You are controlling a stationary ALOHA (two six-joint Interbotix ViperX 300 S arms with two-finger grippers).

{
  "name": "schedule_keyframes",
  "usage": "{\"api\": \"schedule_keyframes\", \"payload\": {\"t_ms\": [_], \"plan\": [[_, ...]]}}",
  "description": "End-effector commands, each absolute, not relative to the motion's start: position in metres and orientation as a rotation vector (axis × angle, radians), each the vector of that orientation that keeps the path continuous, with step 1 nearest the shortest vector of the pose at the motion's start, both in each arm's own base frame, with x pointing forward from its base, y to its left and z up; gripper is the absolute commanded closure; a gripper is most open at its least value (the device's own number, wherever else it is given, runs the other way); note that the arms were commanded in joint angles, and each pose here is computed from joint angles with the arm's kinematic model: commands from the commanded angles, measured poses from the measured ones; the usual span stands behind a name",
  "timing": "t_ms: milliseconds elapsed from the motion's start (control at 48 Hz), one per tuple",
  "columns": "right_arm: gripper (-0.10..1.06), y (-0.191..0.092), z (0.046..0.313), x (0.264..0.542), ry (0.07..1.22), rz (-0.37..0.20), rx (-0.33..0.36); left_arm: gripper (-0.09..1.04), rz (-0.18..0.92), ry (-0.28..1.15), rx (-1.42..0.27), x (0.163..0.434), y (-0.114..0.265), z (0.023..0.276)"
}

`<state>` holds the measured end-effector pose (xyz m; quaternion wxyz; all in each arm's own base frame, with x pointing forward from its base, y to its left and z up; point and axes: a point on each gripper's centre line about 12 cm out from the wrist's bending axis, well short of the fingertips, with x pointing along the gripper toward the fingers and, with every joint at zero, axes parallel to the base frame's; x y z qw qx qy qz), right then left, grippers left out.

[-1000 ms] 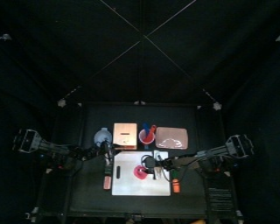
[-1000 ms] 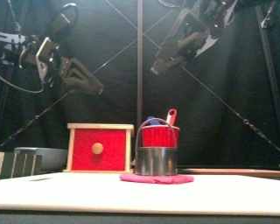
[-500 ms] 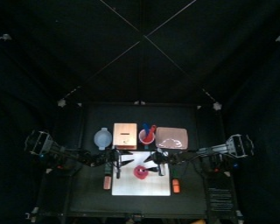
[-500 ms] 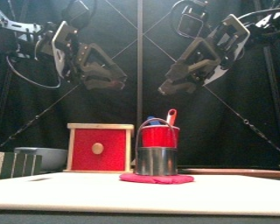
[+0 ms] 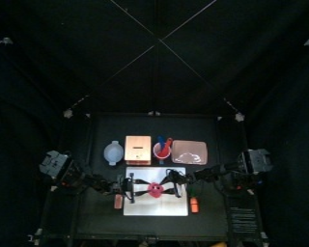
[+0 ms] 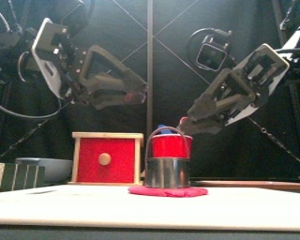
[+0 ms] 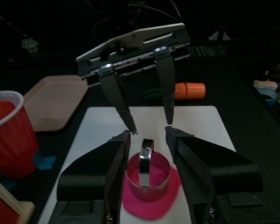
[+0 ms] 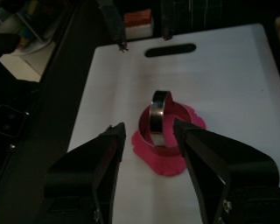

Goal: Get the cutter from the drawer then cut the dough then place the extra dough in the bowl
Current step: Cut the dough

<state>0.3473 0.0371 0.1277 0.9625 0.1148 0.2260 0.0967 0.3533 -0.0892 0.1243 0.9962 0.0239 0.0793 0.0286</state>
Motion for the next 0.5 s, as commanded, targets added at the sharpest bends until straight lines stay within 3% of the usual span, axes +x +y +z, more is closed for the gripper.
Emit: {"api": "schedule_keyframes", "payload": {"t_ms": [21,229,500], "plan": [[0.14,0.037,0.137,0.353,0.423,0.195,0.236,0.18,0.049,0.141,0.047,0.360,-0.092,0.129],[0.14,0.035,0.137,0.357,0.446,0.177,0.230,0.18,0.025,0.230,0.066,0.365,-0.090,0.110],[0.14,0.035,0.131,0.358,0.493,0.155,0.232,0.18,0.049,0.245,0.086,0.377,-0.071,0.103]]}}
